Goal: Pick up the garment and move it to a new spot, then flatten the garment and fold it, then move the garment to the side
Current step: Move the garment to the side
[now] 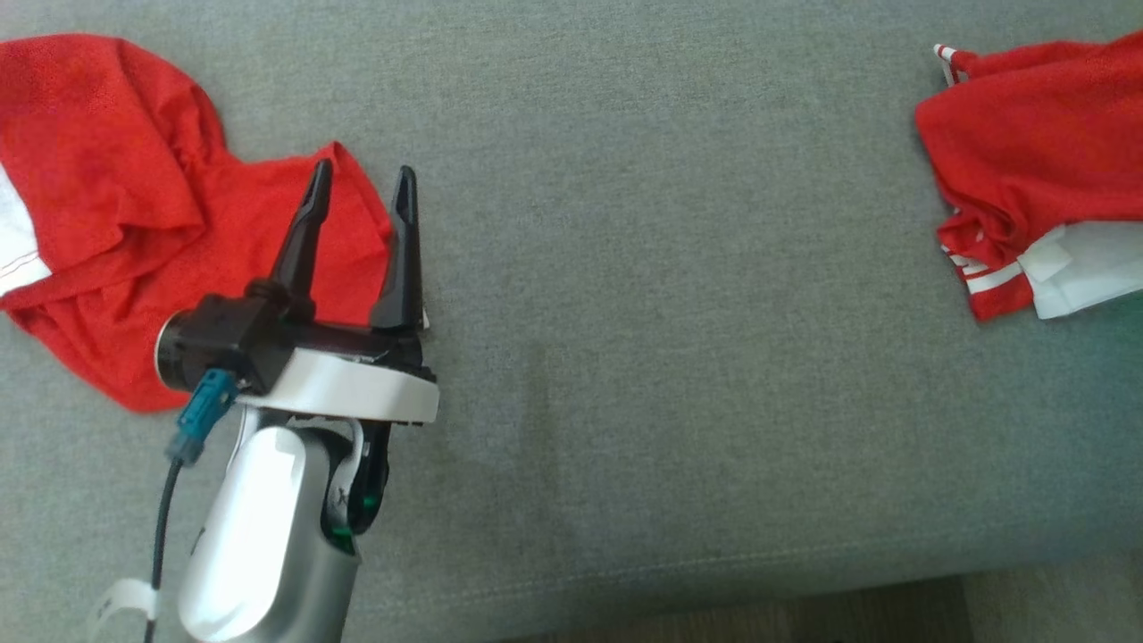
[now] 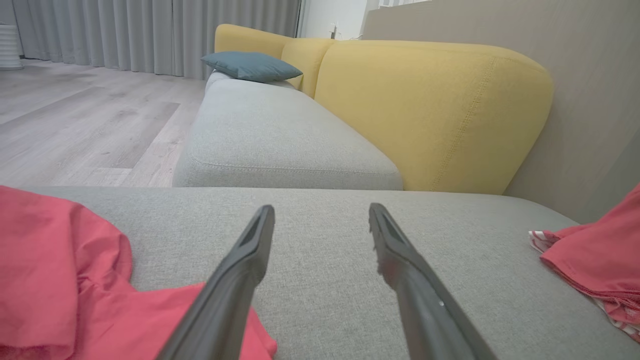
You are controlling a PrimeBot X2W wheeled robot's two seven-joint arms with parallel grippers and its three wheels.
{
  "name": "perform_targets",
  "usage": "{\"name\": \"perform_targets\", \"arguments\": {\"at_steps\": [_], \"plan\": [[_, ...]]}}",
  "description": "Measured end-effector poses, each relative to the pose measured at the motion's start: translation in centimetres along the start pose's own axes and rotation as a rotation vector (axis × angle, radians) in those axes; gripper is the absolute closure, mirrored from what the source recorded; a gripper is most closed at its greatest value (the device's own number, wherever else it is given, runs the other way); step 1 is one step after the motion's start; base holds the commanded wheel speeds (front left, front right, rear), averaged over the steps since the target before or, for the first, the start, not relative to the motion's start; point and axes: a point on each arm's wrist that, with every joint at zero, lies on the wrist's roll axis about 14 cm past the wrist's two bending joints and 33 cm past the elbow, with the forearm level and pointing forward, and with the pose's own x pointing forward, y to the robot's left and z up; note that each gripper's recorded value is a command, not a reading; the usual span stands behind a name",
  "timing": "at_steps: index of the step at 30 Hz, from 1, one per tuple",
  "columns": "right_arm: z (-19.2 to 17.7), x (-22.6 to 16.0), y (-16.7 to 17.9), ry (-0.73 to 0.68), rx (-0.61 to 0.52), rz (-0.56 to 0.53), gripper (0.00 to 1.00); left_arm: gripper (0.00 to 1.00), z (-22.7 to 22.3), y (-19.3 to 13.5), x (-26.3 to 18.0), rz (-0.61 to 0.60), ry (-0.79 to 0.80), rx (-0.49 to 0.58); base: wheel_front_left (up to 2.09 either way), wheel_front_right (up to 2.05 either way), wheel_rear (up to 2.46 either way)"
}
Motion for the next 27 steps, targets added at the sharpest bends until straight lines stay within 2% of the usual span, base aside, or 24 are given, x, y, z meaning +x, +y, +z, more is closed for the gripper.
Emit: {"name": "perform_targets", "arguments": {"at_steps": [1, 2, 11, 21, 27], "plan": [[0.0, 0.0, 0.0, 0.002, 0.003, 0.000, 0.06, 0.00, 0.1, 0.0, 0.0, 0.001, -0.002, 0.001, 0.00, 0.00, 0.00], [0.0, -0.1, 0.0, -0.004, 0.004, 0.001, 0.00, 0.00, 0.2, 0.0, 0.0, 0.002, -0.005, 0.002, 0.00, 0.00, 0.00], [2.3, -0.8, 0.8, -0.093, 0.063, 0.011, 0.00, 0.00, 1.4, -0.6, -0.2, -0.010, -0.029, 0.008, 0.00, 0.00, 0.00], [9.0, -3.0, 5.5, -0.312, 0.166, 0.117, 0.00, 0.00, 4.2, -1.5, -1.1, -0.022, -0.088, 0.009, 0.00, 0.00, 0.00], [9.4, -6.1, 8.6, -0.348, 0.230, 0.187, 0.00, 0.00, 5.9, -1.8, -2.8, -0.008, -0.116, 0.014, 0.00, 0.00, 0.00]]}}
